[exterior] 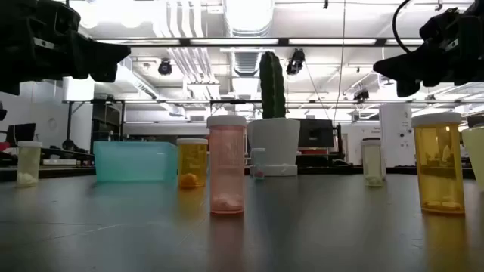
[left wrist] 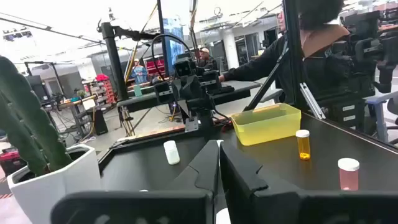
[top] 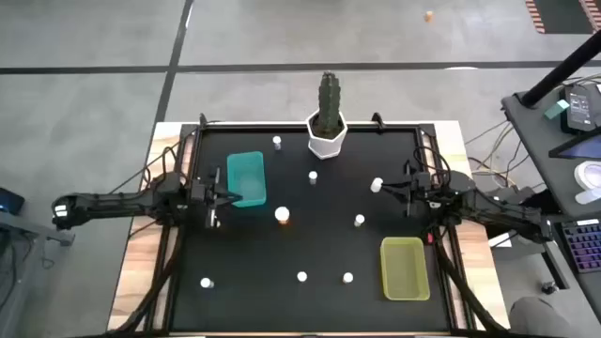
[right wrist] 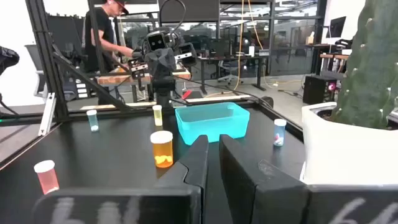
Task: Pick and place medicine bottles into bin by pill shape (circle, oval)
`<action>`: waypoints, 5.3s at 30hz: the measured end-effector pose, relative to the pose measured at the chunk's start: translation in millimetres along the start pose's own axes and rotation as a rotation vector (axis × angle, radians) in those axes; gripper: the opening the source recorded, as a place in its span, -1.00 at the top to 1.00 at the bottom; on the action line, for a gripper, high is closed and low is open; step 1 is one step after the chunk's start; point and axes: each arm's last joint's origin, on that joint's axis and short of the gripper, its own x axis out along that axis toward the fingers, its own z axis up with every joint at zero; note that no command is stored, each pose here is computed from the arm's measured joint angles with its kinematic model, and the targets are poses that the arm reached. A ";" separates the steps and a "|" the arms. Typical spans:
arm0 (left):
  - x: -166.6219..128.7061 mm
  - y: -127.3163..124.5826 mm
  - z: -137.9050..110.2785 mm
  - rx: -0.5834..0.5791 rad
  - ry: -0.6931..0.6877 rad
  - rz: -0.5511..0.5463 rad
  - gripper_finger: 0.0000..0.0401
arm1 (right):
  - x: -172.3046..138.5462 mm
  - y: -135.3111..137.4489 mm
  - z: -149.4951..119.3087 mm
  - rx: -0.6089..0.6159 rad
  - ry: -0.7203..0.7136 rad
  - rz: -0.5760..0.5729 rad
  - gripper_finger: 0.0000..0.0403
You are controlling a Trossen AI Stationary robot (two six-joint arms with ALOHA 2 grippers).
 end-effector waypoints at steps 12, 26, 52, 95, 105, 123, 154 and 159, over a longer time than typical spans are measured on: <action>0.0 0.0 0.0 0.000 0.000 0.000 1.00 | 0.0 0.0 0.0 0.000 0.000 0.000 0.83; 0.0 0.0 0.0 0.000 0.000 0.000 1.00 | 0.0 0.0 0.0 0.000 0.000 0.000 0.83; 0.0 0.0 0.0 0.000 0.000 0.000 1.00 | 0.0 0.0 0.1 0.000 0.000 0.000 0.83; 0.0 0.0 0.0 0.000 0.000 0.000 1.00 | 0.0 0.0 0.2 -0.091 -0.002 -0.001 0.83; -0.2 1.0 5.3 -0.021 -0.054 0.010 1.00 | -0.1 -1.5 0.1 -0.224 0.003 -0.052 0.83; -7.1 5.7 36.5 -0.368 -0.388 0.001 1.00 | -0.1 -1.5 0.2 0.371 -0.013 -0.051 0.83; 78.5 38.9 62.3 -0.528 0.017 0.243 1.00 | -7.6 -6.1 35.4 -0.069 -0.374 -0.285 0.83; 106.5 41.5 75.1 -0.549 0.215 0.226 1.00 | -7.4 -6.2 34.8 -0.083 -0.366 -0.288 0.83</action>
